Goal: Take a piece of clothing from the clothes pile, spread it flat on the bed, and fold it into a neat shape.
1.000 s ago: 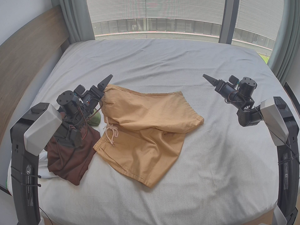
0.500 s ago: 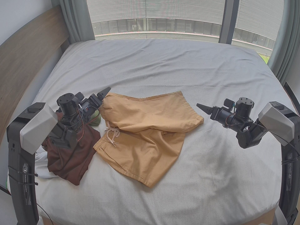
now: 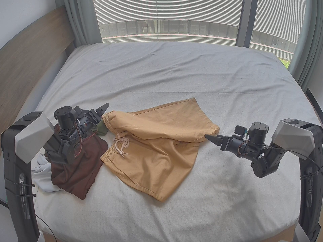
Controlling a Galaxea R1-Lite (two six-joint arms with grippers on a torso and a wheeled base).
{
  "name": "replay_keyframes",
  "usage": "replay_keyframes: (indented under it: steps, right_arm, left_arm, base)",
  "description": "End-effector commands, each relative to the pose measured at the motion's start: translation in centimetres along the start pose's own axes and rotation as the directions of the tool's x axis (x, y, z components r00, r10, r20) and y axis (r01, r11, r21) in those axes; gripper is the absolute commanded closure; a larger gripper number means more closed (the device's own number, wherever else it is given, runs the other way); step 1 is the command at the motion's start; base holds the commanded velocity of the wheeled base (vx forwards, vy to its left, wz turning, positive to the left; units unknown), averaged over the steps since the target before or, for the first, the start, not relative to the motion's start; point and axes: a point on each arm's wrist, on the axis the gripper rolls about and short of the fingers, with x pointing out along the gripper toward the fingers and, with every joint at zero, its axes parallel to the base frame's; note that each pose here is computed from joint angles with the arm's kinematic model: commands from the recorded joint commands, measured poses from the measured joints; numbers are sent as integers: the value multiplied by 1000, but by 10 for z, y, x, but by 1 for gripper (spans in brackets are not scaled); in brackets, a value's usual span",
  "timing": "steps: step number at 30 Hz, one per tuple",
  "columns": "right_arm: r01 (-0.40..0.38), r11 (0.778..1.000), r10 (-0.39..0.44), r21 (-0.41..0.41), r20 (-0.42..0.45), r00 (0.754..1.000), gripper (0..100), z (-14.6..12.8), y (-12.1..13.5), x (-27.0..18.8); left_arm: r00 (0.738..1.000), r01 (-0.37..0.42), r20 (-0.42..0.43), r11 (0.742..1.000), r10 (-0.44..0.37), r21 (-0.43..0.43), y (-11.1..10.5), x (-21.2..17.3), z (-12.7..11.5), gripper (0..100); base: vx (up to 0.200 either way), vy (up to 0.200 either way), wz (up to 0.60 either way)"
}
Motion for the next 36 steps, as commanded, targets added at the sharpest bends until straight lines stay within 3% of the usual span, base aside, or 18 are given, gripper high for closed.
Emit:
replay_keyframes:
  steps: [1, 9, 16, 26, 36]
  right_arm:
    - [1, 999, 2, 34, -84, 996, 0, -29, 4, 1]
    - [6, 998, 4, 62, -158, 987, 0, -55, 11, 3]
    - [16, 997, -2, 69, -201, 980, 0, -76, 17, 14]
    - [27, 998, -16, 55, -180, 984, 0, -86, 18, 34]
    - [34, 994, -16, 108, -162, 987, 0, -87, 23, 49]
  left_arm:
    - [999, 35, -13, 999, -35, -2, -19, -25, 2, 0]
    - [985, 141, -95, 990, -141, -12, -25, -64, -26, 0]
    - [976, 170, -134, 985, -171, -17, -32, -68, -36, 0]
    - [969, 185, -161, 982, -187, -24, -41, -68, -46, 0]
    - [964, 191, -187, 981, -192, -23, -46, -69, -55, 0]
  base:
    - [0, 0, 0]
    - [0, 0, 0]
    - [0, 0, 0]
    - [0, 0, 0]
    - [0, 0, 0]
